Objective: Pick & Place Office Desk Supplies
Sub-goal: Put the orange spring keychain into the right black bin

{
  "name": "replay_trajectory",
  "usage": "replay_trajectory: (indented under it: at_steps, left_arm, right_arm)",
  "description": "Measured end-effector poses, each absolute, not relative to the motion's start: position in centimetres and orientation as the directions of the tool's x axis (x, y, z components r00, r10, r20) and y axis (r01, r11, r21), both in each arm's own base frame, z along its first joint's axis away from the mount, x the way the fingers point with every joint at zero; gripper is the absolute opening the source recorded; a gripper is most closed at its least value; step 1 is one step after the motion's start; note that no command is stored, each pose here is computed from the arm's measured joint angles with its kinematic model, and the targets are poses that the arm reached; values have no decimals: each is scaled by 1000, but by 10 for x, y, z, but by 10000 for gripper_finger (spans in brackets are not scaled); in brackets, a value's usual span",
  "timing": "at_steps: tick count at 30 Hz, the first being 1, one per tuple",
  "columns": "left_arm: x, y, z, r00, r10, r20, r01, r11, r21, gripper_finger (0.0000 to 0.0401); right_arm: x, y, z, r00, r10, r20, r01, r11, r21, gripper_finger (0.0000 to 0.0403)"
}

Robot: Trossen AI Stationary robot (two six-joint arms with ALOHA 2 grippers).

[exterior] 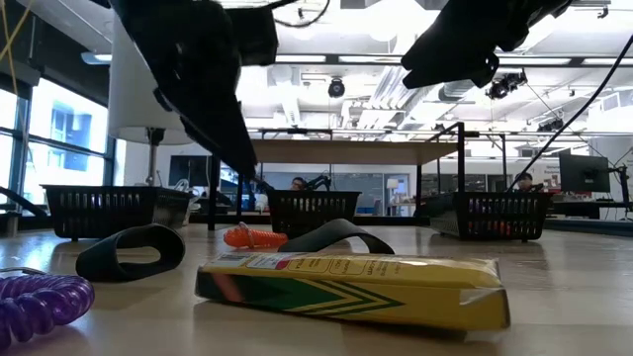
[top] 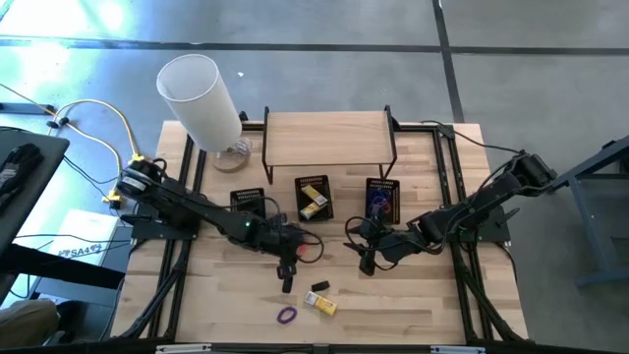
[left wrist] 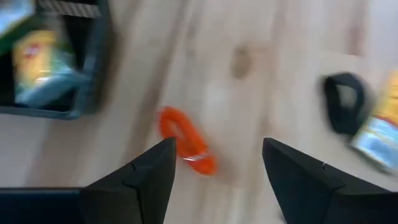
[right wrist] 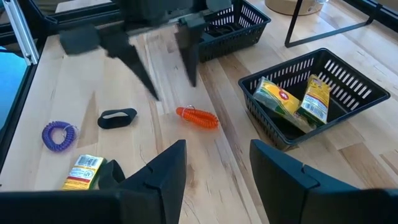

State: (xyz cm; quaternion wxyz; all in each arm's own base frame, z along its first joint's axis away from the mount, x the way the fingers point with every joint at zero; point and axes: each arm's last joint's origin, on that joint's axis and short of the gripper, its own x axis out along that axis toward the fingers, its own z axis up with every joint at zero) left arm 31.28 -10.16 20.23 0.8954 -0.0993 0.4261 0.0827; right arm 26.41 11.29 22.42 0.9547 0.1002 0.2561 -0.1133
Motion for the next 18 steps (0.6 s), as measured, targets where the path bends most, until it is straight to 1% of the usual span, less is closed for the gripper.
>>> replay_trajectory:
  at_steps: [2, 6, 12, 18]
  left_arm:
    - [313, -100, 199, 622, 124, -773, -276, 959, -68, 231]
    - [315, -99, 196, 622, 200, -757, -363, 930, -52, 231]
    - [320, -100, 183, 604, 225, -765, -456, 884, -100, 232]
    - [322, -103, 171, 575, 224, -787, -457, 886, -82, 232]
  right_arm:
    - [264, 113, 224, 843, -165, -512, 268, 954, 133, 165]
    - [264, 113, 224, 843, -165, -512, 268, 954, 133, 165]
    - [264, 113, 224, 842, -166, -514, 268, 955, 131, 165]
    - [264, 113, 224, 843, -165, -512, 268, 954, 132, 165]
